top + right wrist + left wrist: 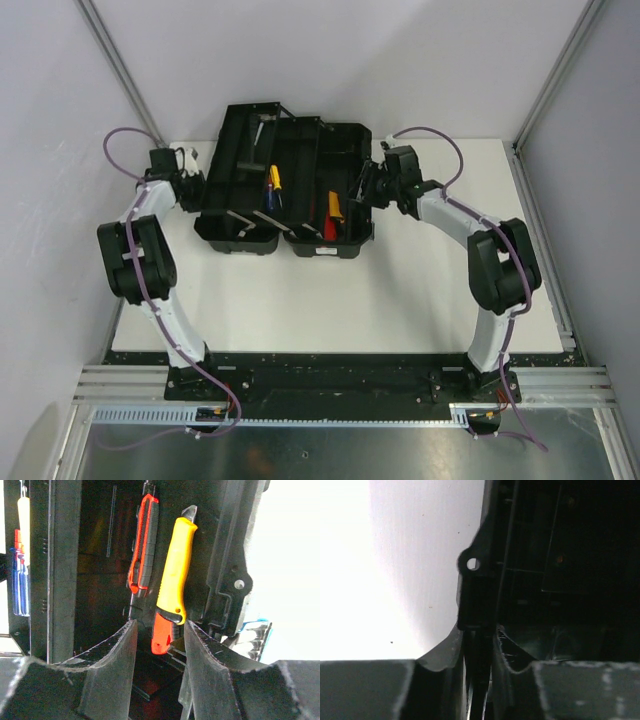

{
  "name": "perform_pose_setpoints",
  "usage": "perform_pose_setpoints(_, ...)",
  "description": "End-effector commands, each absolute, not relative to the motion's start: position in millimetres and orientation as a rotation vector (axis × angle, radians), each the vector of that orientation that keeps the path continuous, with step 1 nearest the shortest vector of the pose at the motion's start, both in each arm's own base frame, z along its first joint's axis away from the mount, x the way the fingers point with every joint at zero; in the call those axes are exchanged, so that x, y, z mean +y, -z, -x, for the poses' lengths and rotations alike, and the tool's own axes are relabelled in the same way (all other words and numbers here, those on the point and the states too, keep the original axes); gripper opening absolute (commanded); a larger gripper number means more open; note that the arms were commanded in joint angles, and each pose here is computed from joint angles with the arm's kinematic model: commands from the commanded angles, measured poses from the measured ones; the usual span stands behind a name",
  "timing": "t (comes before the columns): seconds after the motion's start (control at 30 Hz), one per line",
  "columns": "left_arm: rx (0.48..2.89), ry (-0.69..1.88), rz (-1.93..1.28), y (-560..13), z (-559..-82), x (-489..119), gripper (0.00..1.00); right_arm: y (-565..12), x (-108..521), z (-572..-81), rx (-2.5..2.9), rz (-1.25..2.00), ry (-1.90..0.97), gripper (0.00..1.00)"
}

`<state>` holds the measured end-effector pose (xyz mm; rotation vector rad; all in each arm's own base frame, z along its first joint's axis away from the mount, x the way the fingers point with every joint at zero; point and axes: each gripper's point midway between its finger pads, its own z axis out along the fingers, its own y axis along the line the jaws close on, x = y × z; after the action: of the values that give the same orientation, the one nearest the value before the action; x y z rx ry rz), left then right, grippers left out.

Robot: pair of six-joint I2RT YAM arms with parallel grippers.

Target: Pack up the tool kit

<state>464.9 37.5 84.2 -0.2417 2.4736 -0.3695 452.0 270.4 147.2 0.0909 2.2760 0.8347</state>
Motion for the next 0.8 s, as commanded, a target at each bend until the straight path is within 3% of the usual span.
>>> perform_pose_setpoints(0.0,2.438,0.29,0.18,-98,-478,36,0.12,-141,275,-453,2.279,-0.112,-0.866,0.47)
perform_pose_setpoints(0.07,2.433,0.232,0.19,-101,-478,42,0.03,-138,273,-454,2.286,-0.14,-0.849,0.46)
perform_pose_setpoints(0.13,2.421,0.173,0.191,-108,-478,47,0.01,-133,266,-456,2.298,-0.2,-0.805,0.46)
perform_pose_setpoints(0.4,2.288,-0.095,0.17,-172,-482,50,0.0,-126,223,-464,2.25,-0.461,-0.603,0.45)
perform_pose_setpoints(0.77,2.142,-0.183,0.2,-236,-476,50,0.0,-211,208,-469,2.004,-0.406,-0.69,0.49)
